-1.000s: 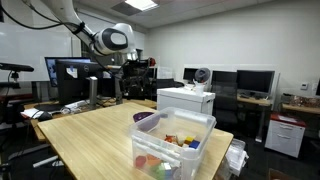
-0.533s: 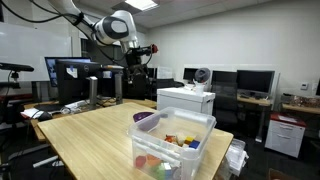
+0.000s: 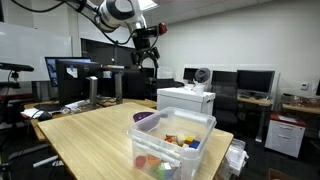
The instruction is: Pour the contents in the purple bowl into the clear container
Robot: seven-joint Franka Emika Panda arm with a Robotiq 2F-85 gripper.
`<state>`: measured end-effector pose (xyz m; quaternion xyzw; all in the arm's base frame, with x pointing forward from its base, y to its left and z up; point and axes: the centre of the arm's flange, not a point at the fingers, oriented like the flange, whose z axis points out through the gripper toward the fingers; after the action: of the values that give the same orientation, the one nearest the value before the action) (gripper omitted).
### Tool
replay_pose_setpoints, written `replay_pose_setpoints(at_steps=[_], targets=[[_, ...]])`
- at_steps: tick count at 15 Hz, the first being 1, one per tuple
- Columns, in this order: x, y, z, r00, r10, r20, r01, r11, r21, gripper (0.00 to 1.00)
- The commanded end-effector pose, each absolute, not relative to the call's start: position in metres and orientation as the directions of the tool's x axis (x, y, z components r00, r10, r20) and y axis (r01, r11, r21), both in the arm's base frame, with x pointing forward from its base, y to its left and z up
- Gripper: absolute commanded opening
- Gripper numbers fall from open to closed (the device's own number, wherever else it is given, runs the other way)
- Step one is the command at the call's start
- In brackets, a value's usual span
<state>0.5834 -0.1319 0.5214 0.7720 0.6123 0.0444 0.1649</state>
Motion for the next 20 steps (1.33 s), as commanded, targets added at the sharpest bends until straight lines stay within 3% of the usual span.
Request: replay_pose_setpoints(at_steps=[1, 9, 20], targets=[[0.585, -0.193, 0.513, 0.415, 0.904, -0.104, 0.879, -0.37, 0.301, 1.0], [0.555, -0.291, 0.477, 0.71, 0.7, -0.078, 0.69, -0.668, 0.279, 1.0], [0.552, -0.29, 0.462, 0.724, 0.684, -0.088, 0.68, -0.686, 0.259, 1.0]])
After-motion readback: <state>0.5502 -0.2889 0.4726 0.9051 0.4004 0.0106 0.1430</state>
